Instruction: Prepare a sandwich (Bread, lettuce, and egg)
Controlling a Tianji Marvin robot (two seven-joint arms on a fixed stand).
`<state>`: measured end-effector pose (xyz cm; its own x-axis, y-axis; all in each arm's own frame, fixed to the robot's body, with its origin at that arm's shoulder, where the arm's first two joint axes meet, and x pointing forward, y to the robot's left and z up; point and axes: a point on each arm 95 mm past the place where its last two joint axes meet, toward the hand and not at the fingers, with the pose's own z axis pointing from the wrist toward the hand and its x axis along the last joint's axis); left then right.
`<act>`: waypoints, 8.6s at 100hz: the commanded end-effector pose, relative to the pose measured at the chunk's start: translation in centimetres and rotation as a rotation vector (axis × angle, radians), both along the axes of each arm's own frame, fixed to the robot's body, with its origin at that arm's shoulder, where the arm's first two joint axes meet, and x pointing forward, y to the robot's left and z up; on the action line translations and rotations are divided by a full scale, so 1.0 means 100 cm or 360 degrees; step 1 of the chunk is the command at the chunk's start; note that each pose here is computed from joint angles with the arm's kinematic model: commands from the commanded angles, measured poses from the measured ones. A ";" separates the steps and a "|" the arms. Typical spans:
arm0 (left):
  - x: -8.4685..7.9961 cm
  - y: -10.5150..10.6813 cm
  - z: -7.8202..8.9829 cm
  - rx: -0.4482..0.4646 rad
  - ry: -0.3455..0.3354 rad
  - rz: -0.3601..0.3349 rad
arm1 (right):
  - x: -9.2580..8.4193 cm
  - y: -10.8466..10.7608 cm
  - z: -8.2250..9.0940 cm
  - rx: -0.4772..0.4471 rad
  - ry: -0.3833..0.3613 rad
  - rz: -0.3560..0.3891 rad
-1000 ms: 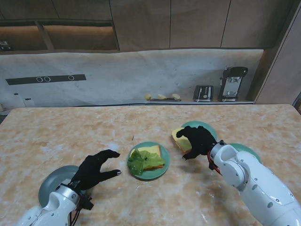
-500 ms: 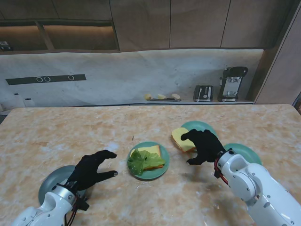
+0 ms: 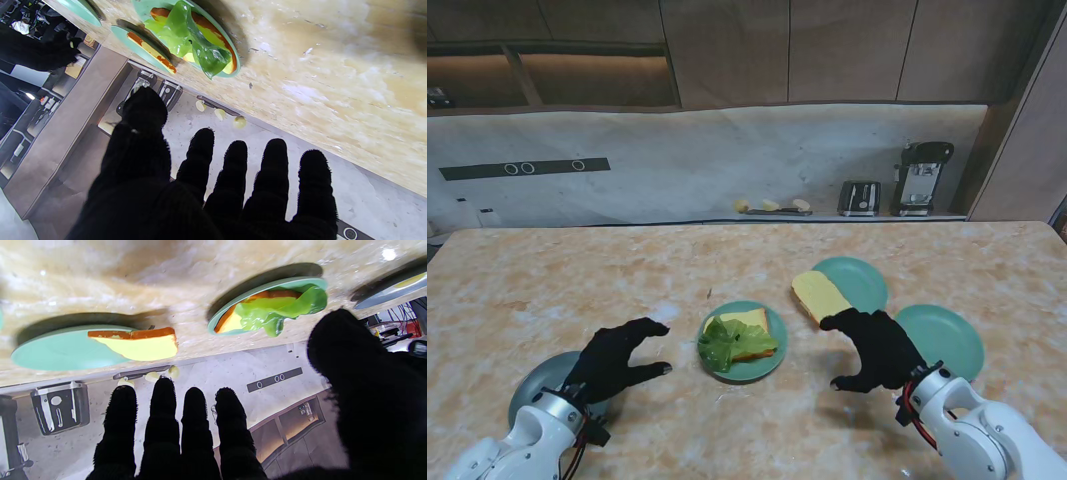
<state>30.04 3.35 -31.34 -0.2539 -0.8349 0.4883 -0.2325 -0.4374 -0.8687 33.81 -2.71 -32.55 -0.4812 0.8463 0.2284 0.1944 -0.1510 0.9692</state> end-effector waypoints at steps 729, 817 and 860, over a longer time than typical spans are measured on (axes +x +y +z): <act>0.133 -0.121 -0.001 0.0128 0.0540 -0.0584 | -0.025 -0.005 -0.031 0.0018 0.0217 -0.0060; 0.119 -0.102 0.017 0.0164 0.0435 -0.0609 | -0.016 -0.006 -0.024 0.0005 0.0176 -0.0043; 0.082 -0.052 0.014 -0.0032 0.0308 -0.0446 | 0.031 -0.013 -0.003 -0.0130 0.0057 0.0014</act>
<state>39.18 -2.06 -29.09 -0.3741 -0.7311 0.5705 -0.4885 -0.3675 -0.7914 36.39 -3.91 -33.00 -0.4805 0.8551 0.1945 0.2262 -0.0935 0.9696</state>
